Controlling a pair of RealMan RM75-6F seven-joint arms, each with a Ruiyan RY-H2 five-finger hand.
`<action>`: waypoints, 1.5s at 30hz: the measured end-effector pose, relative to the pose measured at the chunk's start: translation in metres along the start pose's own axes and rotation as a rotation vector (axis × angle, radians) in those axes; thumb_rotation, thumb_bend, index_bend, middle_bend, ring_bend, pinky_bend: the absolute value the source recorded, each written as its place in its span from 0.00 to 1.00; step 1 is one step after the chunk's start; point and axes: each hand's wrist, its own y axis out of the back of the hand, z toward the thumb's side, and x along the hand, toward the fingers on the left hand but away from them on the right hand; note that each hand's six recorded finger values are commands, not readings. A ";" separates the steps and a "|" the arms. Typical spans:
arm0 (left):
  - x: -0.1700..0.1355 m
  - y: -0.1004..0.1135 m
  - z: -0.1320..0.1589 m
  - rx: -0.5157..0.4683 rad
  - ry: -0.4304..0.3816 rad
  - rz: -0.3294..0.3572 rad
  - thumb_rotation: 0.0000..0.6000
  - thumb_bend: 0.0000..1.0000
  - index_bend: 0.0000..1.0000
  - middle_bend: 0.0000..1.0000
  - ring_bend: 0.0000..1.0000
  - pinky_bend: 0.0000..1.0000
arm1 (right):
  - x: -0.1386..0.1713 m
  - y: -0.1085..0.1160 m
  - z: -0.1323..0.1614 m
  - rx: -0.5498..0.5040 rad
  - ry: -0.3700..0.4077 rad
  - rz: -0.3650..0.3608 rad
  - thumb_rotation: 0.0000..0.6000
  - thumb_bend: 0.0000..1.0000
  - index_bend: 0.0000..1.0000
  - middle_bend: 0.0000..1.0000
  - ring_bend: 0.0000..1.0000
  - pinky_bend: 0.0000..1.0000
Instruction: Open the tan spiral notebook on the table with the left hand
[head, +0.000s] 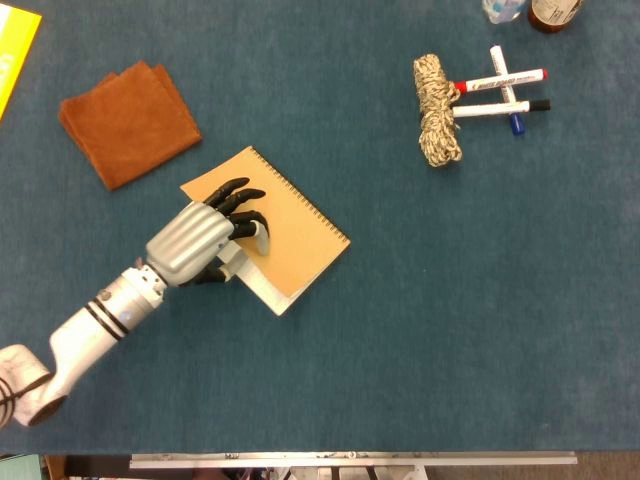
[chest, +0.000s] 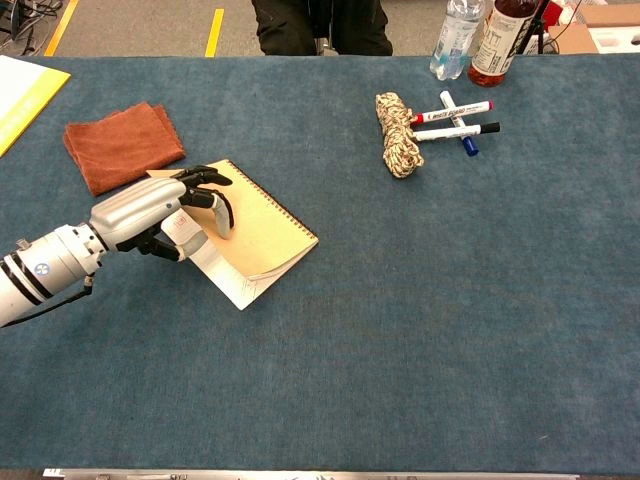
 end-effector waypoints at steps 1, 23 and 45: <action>-0.002 0.003 -0.002 0.007 0.000 -0.001 1.00 0.52 0.70 0.39 0.12 0.00 | 0.000 0.000 0.001 0.000 0.002 0.000 1.00 0.19 0.26 0.24 0.15 0.28; -0.082 0.083 -0.022 0.256 0.018 -0.125 1.00 0.52 0.67 0.40 0.12 0.00 | 0.004 -0.004 0.017 -0.015 0.039 -0.010 1.00 0.19 0.26 0.24 0.15 0.28; -0.007 0.038 0.061 0.383 -0.070 -0.269 1.00 0.52 0.60 0.38 0.12 0.00 | 0.014 -0.003 -0.014 -0.033 -0.019 -0.012 1.00 0.19 0.26 0.24 0.15 0.28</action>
